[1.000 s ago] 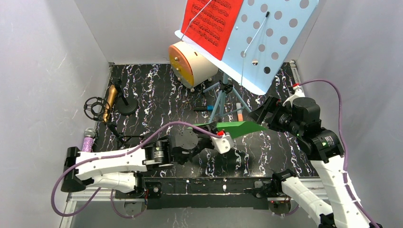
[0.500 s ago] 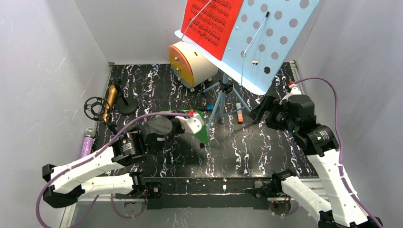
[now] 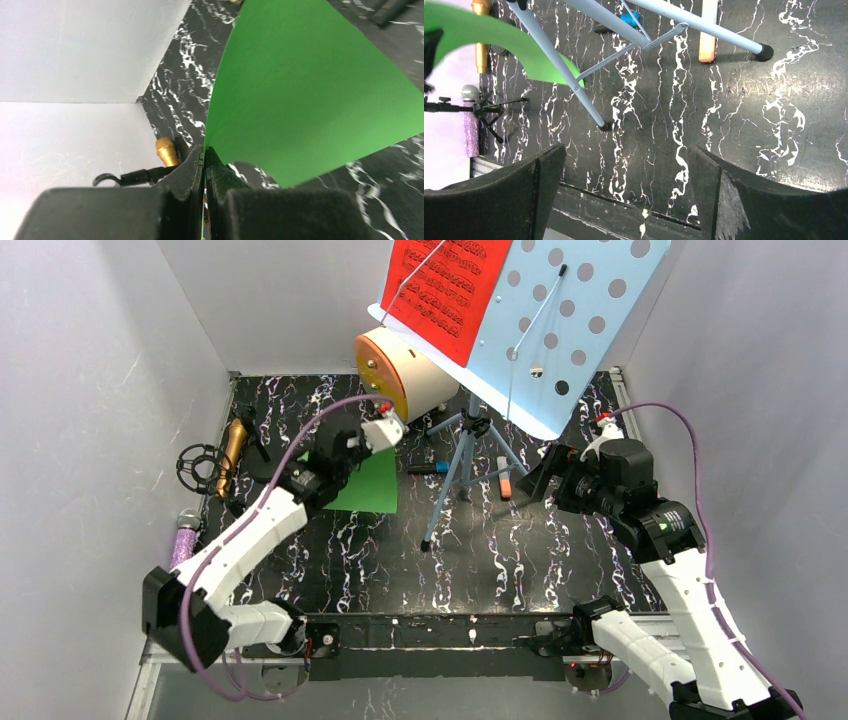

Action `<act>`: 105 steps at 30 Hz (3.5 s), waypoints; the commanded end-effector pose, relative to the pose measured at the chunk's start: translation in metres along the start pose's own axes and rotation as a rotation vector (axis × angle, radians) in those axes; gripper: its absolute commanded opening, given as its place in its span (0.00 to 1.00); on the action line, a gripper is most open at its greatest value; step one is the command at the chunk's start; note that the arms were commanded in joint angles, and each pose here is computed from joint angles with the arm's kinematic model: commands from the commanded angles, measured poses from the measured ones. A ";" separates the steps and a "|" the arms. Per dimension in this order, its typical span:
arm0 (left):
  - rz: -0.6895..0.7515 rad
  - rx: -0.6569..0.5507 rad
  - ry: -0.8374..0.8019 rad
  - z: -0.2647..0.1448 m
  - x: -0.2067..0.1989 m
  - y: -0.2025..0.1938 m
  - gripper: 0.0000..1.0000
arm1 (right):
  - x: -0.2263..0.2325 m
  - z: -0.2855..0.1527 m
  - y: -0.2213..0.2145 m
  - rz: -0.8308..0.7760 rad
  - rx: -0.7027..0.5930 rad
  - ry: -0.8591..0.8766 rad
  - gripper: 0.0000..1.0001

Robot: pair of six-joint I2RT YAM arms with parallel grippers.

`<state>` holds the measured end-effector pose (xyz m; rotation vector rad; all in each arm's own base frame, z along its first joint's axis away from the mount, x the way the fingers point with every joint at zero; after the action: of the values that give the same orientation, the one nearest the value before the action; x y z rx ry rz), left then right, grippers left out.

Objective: Pack up the instrument practice props
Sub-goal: Place the sheet music at the center of the board, then adjust the music stand at the center of the board.

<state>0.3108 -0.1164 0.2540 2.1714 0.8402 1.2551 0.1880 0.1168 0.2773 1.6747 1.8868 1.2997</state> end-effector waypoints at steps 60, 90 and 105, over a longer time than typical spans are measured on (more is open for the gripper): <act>0.176 -0.002 -0.205 0.075 -0.088 -0.131 0.00 | -0.013 0.019 -0.024 -0.081 -0.038 0.015 0.99; -0.092 -0.156 -0.211 0.029 -0.059 -0.073 0.83 | 0.000 0.041 -0.016 -0.141 -0.107 0.142 0.99; -0.781 -0.303 -0.394 -0.006 -0.059 0.008 0.98 | -0.006 0.063 -0.015 -0.131 -0.190 0.132 0.99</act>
<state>0.2893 -0.1358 0.1979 1.7772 0.9692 0.7491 0.2088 0.1325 0.2194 1.4318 1.9173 1.4375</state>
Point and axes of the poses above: each gripper's point midway between its finger pads, its own z axis out along the fingers, its own x axis along the line the jaws close on, y = z × x, the point moved 3 cm from there along -z, back along the fingers, and after that the axes turned 15 degrees about -z, right-handed, at the moved point
